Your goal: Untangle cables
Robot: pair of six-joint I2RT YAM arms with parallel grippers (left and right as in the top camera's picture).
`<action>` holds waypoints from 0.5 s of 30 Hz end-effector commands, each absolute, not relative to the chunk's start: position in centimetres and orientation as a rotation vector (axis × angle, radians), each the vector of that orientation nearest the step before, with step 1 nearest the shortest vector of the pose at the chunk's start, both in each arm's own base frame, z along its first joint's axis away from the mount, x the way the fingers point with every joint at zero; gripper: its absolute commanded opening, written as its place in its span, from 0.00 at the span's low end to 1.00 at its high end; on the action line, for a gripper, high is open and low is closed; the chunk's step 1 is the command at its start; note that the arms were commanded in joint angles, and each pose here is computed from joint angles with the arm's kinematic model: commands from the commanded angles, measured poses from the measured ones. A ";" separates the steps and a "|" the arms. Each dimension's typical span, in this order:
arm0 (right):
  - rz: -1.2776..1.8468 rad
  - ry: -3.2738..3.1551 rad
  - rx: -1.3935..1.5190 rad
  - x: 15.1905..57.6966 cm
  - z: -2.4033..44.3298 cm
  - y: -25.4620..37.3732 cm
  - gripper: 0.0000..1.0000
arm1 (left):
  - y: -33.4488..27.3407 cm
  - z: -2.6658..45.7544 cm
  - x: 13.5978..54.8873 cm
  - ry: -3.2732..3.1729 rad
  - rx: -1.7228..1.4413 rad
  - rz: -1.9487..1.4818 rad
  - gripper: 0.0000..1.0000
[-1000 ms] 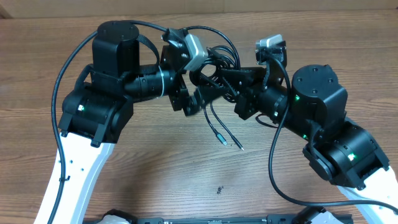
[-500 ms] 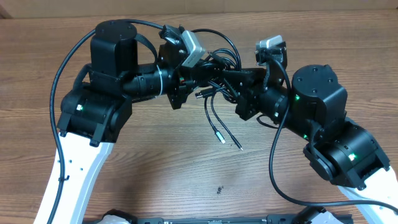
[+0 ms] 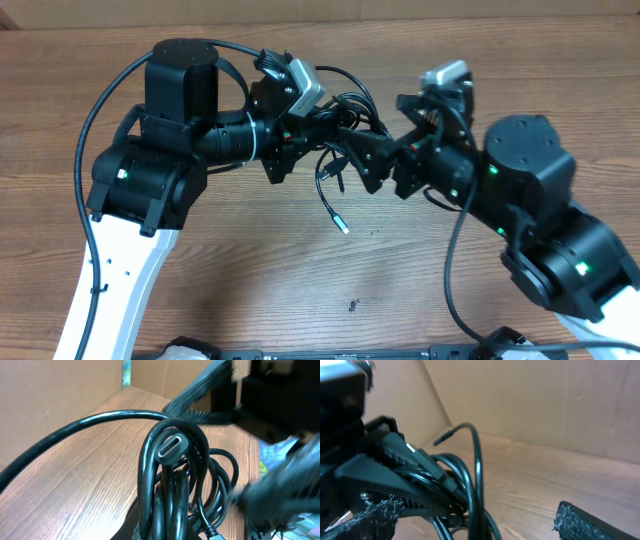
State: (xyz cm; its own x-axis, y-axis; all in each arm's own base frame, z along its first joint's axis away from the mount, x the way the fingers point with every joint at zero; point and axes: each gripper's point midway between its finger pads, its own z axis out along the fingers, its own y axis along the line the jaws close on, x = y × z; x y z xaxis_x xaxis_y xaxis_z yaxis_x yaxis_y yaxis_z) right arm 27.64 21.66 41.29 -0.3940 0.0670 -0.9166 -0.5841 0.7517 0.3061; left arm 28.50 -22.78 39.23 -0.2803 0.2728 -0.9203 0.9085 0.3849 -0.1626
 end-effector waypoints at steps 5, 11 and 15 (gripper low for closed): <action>0.662 1.788 -0.347 26.8 43.4 19.3 1.00 | -22.4 40.1 27.8 1.731 1.057 -0.966 0.04; 0.551 1.863 -0.418 26.5 41.1 18.4 0.78 | -21.4 40.5 27.6 1.695 1.067 -1.007 0.04; 0.531 1.887 -0.411 26.5 40.5 18.1 0.73 | -20.2 41.3 27.5 1.662 1.046 -1.064 0.04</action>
State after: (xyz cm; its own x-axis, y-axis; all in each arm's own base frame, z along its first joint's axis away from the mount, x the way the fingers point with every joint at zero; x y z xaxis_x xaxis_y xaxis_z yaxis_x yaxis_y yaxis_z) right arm 26.49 18.63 39.92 -0.3857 -0.0286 -0.9222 -0.5249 0.8288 0.1938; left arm 28.44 -20.72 39.63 -0.3016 0.2313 -0.9249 0.9120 0.3529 -0.2091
